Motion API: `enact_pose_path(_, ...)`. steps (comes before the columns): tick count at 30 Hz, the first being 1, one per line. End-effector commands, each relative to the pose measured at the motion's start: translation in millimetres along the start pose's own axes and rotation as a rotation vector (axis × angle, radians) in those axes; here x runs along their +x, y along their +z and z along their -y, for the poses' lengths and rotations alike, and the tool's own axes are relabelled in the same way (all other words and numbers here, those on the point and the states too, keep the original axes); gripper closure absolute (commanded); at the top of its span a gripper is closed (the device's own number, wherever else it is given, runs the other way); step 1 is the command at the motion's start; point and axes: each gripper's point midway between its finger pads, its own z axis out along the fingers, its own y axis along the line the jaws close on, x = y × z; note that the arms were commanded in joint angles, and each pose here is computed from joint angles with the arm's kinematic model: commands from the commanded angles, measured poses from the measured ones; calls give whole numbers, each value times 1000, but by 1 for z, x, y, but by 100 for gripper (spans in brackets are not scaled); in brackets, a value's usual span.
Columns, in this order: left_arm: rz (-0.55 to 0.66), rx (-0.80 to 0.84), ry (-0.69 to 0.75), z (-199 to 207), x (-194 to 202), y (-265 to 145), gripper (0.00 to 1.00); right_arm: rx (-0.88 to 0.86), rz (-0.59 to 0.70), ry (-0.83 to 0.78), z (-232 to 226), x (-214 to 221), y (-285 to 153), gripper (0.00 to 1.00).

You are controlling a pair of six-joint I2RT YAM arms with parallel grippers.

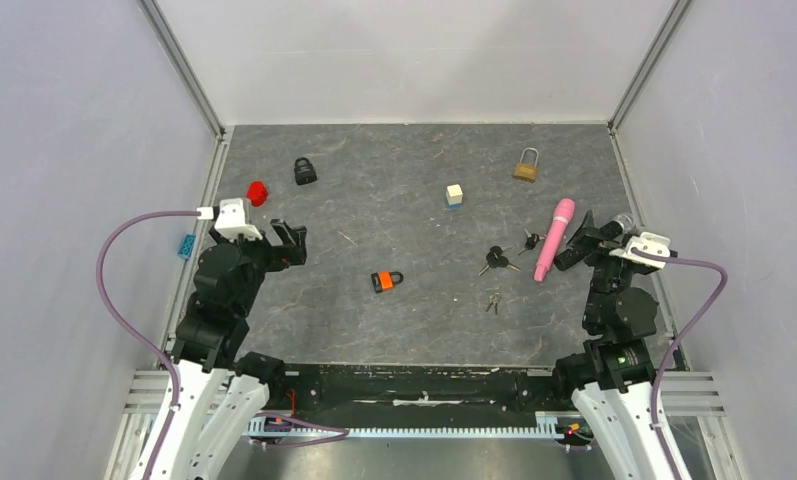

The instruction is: Unlock with the key

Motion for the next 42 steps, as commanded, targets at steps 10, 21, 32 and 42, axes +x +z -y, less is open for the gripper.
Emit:
enact_pose_path(10, -87, 124, 70, 22, 15, 19, 2, 49, 64, 16, 8, 5, -10, 2)
enact_pose_path(21, -279, 195, 42, 42, 34, 28, 2, -34, 50, 50, -10, 8, -10, 2)
enact_pose_path(32, -669, 333, 224, 97, 103, 32, 2, -77, 17, 34, -20, 14, -8, 2)
enact_pose_path(42, -924, 401, 707, 131, 163, 61, 2, -110, -9, 19, -28, 19, -7, 2)
